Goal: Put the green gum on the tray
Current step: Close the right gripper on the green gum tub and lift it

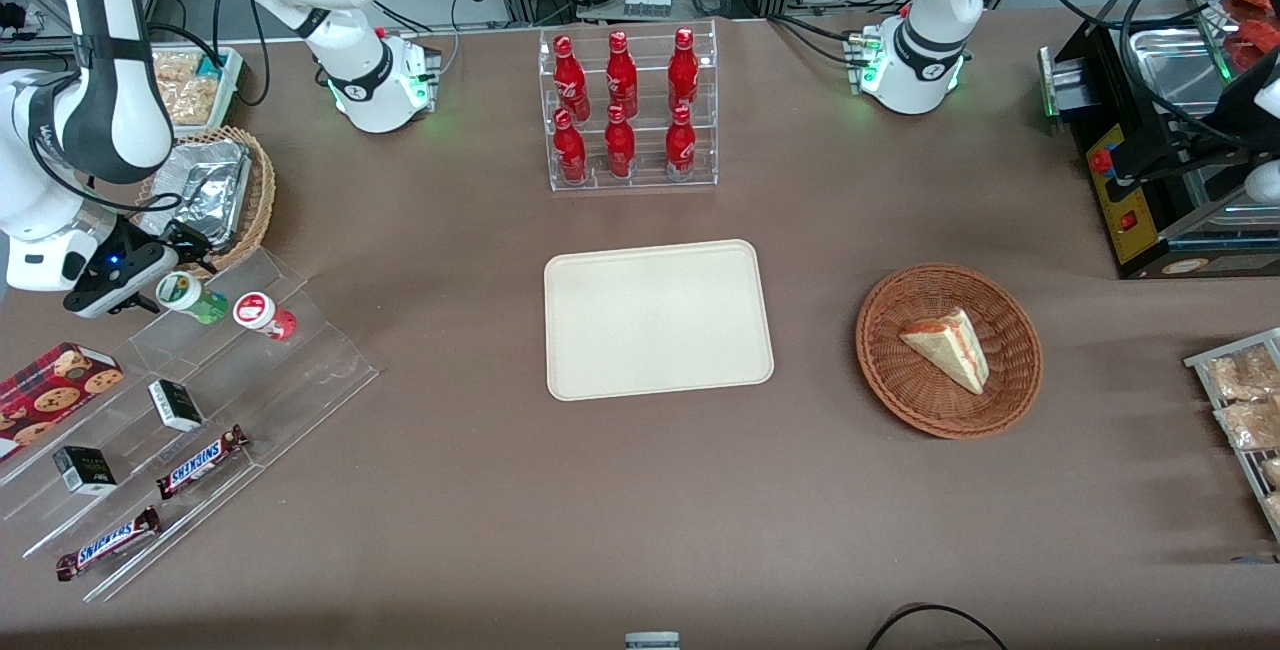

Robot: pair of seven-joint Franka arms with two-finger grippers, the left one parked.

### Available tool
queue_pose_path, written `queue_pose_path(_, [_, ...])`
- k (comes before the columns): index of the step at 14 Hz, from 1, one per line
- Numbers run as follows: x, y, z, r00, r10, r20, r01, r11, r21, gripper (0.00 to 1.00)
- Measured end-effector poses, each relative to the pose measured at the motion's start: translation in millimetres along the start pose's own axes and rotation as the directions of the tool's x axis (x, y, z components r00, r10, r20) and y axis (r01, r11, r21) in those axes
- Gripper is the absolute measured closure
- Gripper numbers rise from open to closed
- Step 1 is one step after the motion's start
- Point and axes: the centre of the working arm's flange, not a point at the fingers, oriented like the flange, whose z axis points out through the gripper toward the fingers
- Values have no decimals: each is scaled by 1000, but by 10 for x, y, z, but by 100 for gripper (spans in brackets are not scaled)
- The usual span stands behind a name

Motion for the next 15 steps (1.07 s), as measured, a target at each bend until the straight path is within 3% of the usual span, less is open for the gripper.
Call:
queue_pose_path(4, [-11, 26, 34, 1000, -11, -1, 11, 1000, -4, 5])
queue_pose_path(7, [-14, 28, 40, 1000, -18, -1, 18, 1000, -3, 39])
queue_pose_path(12, [120, 58, -131, 999, -44, -7, 44, 999, -13, 41])
queue_pose_path(15, [492, 14, -618, 998, -64, 4, 63, 998, 19, 41])
